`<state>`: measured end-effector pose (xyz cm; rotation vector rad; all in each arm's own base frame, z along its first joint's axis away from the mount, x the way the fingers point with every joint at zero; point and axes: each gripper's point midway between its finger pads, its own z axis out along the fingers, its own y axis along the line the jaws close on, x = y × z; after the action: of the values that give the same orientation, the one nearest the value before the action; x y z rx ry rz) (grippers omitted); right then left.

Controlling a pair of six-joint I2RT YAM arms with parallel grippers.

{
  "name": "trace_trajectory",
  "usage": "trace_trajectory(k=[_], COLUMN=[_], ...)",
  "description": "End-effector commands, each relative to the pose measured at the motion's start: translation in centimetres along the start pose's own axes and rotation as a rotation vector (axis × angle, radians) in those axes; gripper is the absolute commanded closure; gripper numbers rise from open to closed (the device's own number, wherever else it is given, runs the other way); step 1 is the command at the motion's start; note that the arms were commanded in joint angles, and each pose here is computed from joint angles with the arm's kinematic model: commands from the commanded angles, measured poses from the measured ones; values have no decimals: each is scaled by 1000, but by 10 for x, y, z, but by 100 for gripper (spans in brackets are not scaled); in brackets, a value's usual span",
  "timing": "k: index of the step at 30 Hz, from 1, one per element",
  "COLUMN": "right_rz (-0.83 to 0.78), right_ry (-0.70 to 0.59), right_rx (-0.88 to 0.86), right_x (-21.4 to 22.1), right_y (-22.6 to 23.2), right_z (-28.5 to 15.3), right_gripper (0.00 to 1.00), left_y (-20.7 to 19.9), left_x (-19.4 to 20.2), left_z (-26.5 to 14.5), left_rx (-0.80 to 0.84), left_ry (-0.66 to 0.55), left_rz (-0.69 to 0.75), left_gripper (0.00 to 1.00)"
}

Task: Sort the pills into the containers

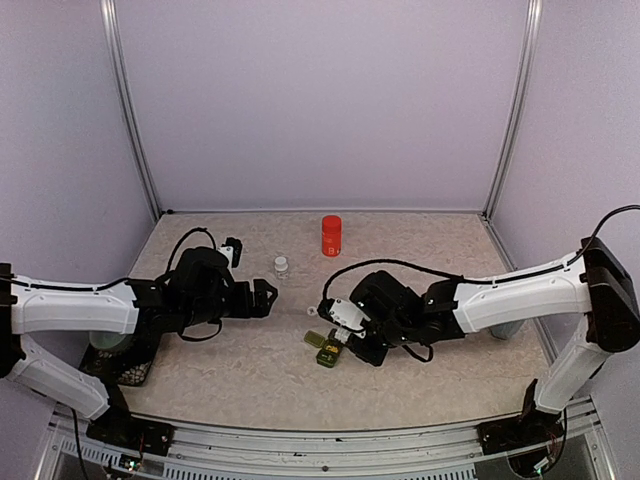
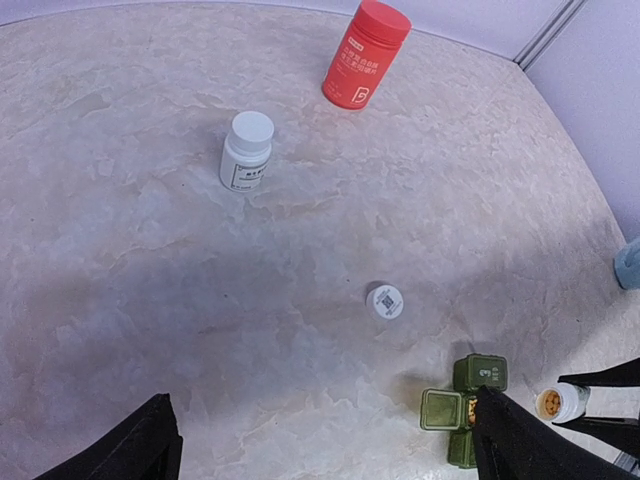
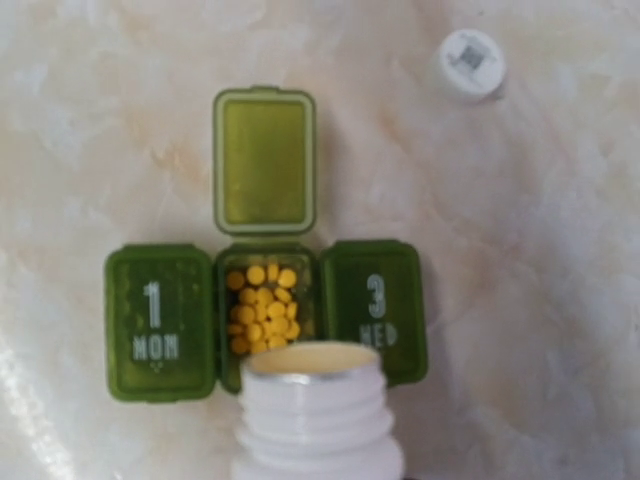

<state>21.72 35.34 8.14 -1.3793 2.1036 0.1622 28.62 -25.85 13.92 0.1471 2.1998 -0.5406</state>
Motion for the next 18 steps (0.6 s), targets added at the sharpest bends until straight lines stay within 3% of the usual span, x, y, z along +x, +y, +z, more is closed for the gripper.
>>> trace_trajectory(k=[1,11,18], right_rz=[77,180,237], right_ry=[-204,-492,-797], right_rx=[18,81,166], right_x=[-21,-28,-29], right_y=[-7,-21,-40], right_z=[-11,-38,-98], right_gripper=[79,79,78], left_y=[-5,-20,-28], left_x=[-16,-13,-12], left_z=[-4,3,17], left_rx=[9,48,45], left_ry=[-32,-2,39], left_rz=[-15,1,36], left_gripper=[1,1,1])
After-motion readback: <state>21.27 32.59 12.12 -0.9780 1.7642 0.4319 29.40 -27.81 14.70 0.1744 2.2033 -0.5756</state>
